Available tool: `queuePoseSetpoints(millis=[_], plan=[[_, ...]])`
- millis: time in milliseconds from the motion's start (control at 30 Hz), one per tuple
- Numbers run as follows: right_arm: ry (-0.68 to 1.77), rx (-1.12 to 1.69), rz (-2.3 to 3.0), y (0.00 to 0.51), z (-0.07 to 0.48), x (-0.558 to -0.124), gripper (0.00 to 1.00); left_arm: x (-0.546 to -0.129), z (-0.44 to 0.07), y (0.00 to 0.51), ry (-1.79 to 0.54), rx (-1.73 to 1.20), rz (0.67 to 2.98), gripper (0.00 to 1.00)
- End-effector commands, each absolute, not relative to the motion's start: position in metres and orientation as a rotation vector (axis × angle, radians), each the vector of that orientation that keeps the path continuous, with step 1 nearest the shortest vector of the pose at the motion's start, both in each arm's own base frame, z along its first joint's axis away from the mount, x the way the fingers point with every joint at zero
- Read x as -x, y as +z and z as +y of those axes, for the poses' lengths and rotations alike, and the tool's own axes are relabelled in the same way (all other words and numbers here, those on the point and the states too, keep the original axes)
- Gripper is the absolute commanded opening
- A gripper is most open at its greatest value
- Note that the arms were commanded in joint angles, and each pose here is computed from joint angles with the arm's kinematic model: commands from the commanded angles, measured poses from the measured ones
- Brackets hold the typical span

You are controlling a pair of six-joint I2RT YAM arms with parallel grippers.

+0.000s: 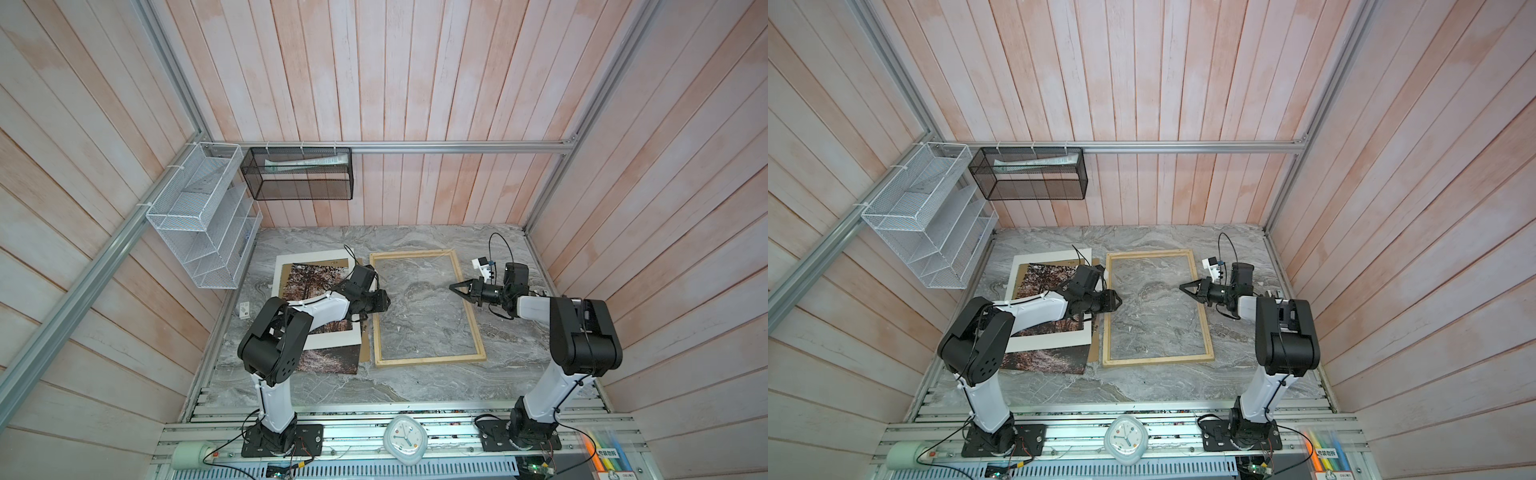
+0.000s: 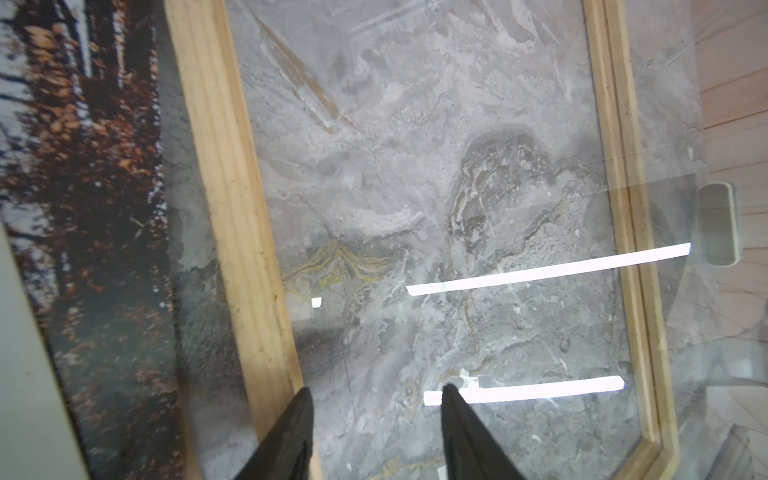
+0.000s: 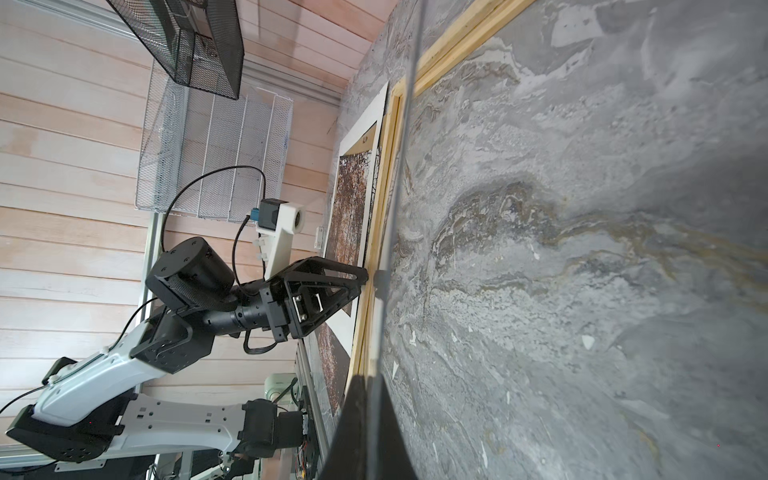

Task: Put the photo into the frame

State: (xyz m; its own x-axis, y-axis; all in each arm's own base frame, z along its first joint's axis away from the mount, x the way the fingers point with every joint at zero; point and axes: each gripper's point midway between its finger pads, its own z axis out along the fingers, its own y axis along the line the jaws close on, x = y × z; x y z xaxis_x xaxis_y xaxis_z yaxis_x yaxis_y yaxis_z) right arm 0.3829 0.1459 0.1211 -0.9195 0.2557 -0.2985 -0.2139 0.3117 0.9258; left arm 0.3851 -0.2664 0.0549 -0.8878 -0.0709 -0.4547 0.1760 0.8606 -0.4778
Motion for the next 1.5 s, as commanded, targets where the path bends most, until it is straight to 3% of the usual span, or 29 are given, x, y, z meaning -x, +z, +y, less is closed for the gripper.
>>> queuePoseSetpoints(millis=[0,200,433,1033,1467], plan=[[1.649,0.046,2.164,0.128,0.15,-0.385,0.0,-0.386,-0.253,0.057,-0.666,-0.061,2.56,0.59],[1.639,0.046,2.17,0.126,0.15,-0.385,0.0,-0.387,-0.243,0.053,-0.643,-0.03,2.572,0.65],[1.635,0.045,2.174,0.126,0.15,-0.384,0.0,-0.385,-0.247,0.046,-0.672,-0.04,2.587,0.66],[1.628,-0.04,2.18,0.12,0.139,-0.379,0.0,-0.396,-0.302,0.048,-1.041,-0.208,2.476,0.57],[1.579,-0.064,2.216,0.112,0.132,-0.381,0.03,-0.391,-0.304,0.04,-1.069,-0.207,2.498,0.53]])
